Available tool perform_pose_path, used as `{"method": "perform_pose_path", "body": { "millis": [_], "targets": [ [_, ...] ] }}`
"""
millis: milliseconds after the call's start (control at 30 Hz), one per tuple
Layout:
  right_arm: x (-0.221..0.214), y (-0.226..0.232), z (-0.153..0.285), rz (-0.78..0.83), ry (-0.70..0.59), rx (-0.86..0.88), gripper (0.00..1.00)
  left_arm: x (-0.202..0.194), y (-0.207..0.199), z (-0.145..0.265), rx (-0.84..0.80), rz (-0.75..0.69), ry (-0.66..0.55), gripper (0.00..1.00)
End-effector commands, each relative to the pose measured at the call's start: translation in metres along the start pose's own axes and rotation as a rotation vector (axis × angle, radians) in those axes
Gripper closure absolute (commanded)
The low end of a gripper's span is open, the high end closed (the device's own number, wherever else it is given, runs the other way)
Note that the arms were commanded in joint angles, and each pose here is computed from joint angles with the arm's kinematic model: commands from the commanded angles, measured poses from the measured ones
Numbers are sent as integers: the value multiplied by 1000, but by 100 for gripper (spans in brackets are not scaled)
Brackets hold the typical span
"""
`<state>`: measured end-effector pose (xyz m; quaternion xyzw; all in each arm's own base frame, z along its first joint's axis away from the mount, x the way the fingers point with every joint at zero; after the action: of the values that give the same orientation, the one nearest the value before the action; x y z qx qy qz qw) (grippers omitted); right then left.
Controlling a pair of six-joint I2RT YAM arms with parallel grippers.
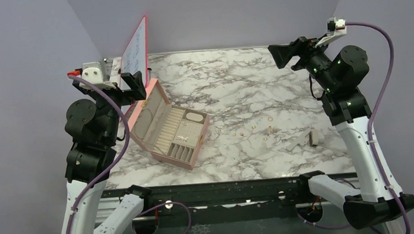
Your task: Organize the mixed jewelry
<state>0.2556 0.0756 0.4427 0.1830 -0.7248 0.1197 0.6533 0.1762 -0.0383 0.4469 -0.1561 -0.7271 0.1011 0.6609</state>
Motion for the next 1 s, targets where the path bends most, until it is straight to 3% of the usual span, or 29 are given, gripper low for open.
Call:
{"method": "perform_pose_path", "body": {
  "millis": [0,133,233,367,433,533,633,800,967],
  "targets": [
    [0,10,10,-37,-11,81,1,4,-8,6,-110,-6,-13,1],
    [-5,23,18,-41,-10,232,0,-9,-10,1,-149,-6,63,1],
    [-18,19,17,-101,36,178,0,-16,-10,-3,-144,0,102,1],
    [-52,9,13,-136,139,97,0,-12,-16,2,-210,29,52,1],
    [-72,15,11,-110,210,241,0,-16,-27,4,-374,-18,95,1],
    [-99,21,4,-211,310,382,1,-27,-33,-6,-442,-30,163,1],
    [-133,16,-7,-319,440,327,8,-37,-40,-18,-489,-10,245,1],
    [-192,13,-12,-372,667,188,21,-55,-61,-39,-611,102,385,1],
    [-247,8,0,-461,850,21,31,-106,-91,-58,-582,170,543,19]
  ]
}}
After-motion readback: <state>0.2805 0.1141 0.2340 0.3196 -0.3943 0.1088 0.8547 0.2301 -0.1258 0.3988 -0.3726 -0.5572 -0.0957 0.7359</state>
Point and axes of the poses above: each gripper's point midway between its finger pads, its own z axis back along the fingers, its own y axis along the line the jaws close on, x = y × z, the point moved 9 cm from there along z, back along the fingers, and after that the axes turned 14 degrees about z, right-handed, at the moved point
